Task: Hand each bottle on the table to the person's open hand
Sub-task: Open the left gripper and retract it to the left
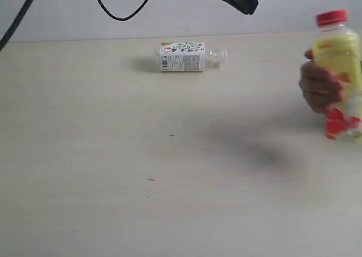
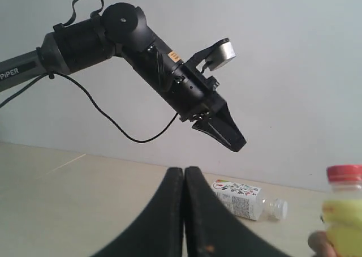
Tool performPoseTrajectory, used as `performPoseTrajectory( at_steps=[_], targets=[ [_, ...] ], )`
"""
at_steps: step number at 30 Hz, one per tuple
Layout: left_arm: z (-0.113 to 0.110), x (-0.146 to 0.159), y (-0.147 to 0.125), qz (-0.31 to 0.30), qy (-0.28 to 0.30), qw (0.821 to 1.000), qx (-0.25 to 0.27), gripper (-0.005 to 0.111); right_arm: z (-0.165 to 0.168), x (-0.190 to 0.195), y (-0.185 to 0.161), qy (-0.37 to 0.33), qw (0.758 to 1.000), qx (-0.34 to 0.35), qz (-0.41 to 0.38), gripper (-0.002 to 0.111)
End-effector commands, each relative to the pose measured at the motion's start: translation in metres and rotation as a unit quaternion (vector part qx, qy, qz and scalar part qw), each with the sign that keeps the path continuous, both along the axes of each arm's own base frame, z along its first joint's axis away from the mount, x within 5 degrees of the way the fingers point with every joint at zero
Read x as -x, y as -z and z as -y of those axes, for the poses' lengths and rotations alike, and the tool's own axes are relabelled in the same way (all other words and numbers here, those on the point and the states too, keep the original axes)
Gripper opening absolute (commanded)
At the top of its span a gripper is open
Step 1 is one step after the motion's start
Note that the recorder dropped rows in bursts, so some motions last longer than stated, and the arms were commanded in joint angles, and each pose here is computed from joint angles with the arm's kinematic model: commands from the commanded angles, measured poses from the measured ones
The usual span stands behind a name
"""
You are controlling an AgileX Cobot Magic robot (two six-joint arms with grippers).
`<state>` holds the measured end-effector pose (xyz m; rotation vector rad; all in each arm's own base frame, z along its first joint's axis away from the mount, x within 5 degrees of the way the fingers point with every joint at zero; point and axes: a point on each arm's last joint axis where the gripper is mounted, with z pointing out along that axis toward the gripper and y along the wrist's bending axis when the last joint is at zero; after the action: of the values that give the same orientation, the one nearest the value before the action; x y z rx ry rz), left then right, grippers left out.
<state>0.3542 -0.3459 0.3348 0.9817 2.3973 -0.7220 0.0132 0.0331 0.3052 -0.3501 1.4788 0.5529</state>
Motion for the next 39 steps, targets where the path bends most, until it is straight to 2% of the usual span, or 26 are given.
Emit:
performPoseTrajectory(
  at_steps=[1, 4, 9, 13, 15, 22, 28, 35, 39],
  targets=[
    [-0.017, 0.004, -0.004, 0.038, 0.018, 0.998, -0.051, 0.000, 0.000, 0.000, 0.001, -0.002, 1.000, -0.003, -0.001, 0.000],
    [-0.028, 0.009, 0.003, 0.040, 0.018, 0.995, -0.091, 0.000, 0.000, 0.000, 0.001, -0.002, 1.000, -0.003, -0.001, 0.000],
    [-0.045, 0.029, 0.013, 0.011, 0.035, 0.991, -0.125, 0.000, 0.000, 0.000, 0.001, -0.002, 1.000, -0.003, -0.001, 0.000],
    [-0.064, 0.038, 0.013, 0.055, -0.008, 0.996, -0.077, 0.000, 0.000, 0.000, 0.001, -0.002, 1.000, -0.003, -0.001, 0.000],
    [-0.077, 0.048, 0.021, 0.059, -0.030, 0.996, -0.055, 0.000, 0.000, 0.000, 0.001, -0.002, 1.000, -0.003, -0.001, 0.000],
    [-0.137, 0.110, 0.054, 0.120, -0.086, 0.989, -0.010, 0.000, 0.000, 0.000, 0.001, -0.001, 1.000, -0.003, 0.000, 0.000],
    [-0.196, 0.171, 0.077, 0.193, -0.155, 0.967, 0.059, 0.000, 0.001, 0.000, -0.001, 0.004, 1.000, -0.008, 0.006, 0.000],
    [-0.243, 0.223, 0.094, 0.241, -0.192, 0.945, 0.113, 0.000, 0.001, 0.000, -0.003, 0.000, 1.000, -0.029, 0.006, 0.000],
    [-0.264, 0.245, 0.108, 0.259, -0.214, 0.931, 0.145, 0.000, 0.007, -0.003, -0.011, 0.033, 0.997, -0.066, 0.037, 0.000]
  ],
)
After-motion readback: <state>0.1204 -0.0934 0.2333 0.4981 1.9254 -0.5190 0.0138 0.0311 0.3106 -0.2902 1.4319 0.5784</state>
